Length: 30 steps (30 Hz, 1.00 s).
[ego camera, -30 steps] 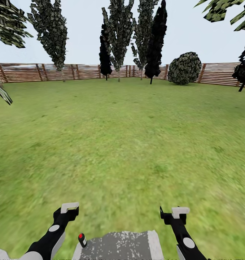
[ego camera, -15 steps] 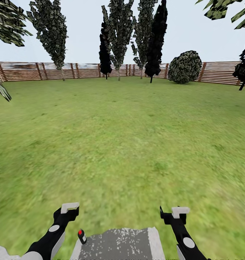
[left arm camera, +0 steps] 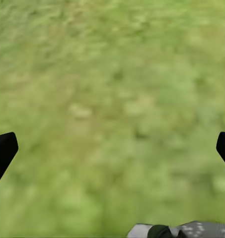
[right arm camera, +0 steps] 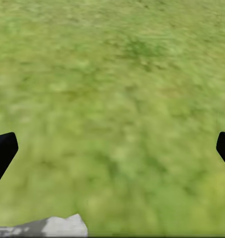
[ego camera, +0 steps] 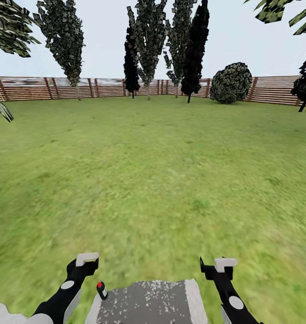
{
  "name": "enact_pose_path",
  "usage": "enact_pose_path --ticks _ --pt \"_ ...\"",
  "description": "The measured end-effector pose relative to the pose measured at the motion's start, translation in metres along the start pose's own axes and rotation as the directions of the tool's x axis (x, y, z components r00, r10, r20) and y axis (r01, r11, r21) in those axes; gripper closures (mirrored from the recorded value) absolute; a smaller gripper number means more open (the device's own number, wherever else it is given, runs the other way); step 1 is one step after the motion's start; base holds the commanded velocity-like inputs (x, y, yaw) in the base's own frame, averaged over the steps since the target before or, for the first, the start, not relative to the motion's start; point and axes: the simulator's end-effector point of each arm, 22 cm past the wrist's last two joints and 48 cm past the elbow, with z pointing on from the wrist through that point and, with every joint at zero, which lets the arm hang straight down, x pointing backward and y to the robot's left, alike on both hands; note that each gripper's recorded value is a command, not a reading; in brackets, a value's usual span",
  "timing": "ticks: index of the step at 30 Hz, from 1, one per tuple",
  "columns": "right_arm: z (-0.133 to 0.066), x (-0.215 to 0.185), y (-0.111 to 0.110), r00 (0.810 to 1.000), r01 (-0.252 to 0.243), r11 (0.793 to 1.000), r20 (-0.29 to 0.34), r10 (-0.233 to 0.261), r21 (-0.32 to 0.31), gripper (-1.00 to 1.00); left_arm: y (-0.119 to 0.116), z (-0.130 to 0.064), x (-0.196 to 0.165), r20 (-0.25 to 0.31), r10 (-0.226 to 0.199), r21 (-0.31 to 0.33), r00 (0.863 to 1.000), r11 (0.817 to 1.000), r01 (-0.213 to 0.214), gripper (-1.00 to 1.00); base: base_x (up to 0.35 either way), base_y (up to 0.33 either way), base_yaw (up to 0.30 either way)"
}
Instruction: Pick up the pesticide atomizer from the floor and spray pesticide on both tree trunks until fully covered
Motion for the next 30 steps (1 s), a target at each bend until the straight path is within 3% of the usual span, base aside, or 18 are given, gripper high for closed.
enact_pose_path --ticks 7,13,21,30 --pt "0.002 0.016 0.003 1.000 0.002 1.000 -0.027 -0.002 -0.005 -1.00 0.000 0.004 0.006 0.023 -0.002 -0.001 1.000 1.000 0.002 -1.00 0.000 0.000 0.000" --pt "0.003 0.031 0.004 0.999 0.004 1.000 -0.054 -0.004 -0.005 -1.00 -0.001 0.008 0.020 0.006 0.001 -0.001 1.000 1.000 -0.001 -1.00 0.000 0.000 0.000" --pt "0.005 0.056 0.005 0.995 0.007 1.000 -0.097 -0.008 -0.007 -1.00 -0.002 0.014 0.046 -0.039 0.009 -0.001 0.999 1.000 -0.009 -1.00 0.000 0.000 0.000" --pt "0.006 0.084 0.008 0.989 0.012 1.000 -0.147 -0.013 -0.011 -1.00 -0.003 0.013 0.100 -0.141 0.024 0.003 0.990 1.000 -0.024 -1.00 0.000 0.000 0.000"
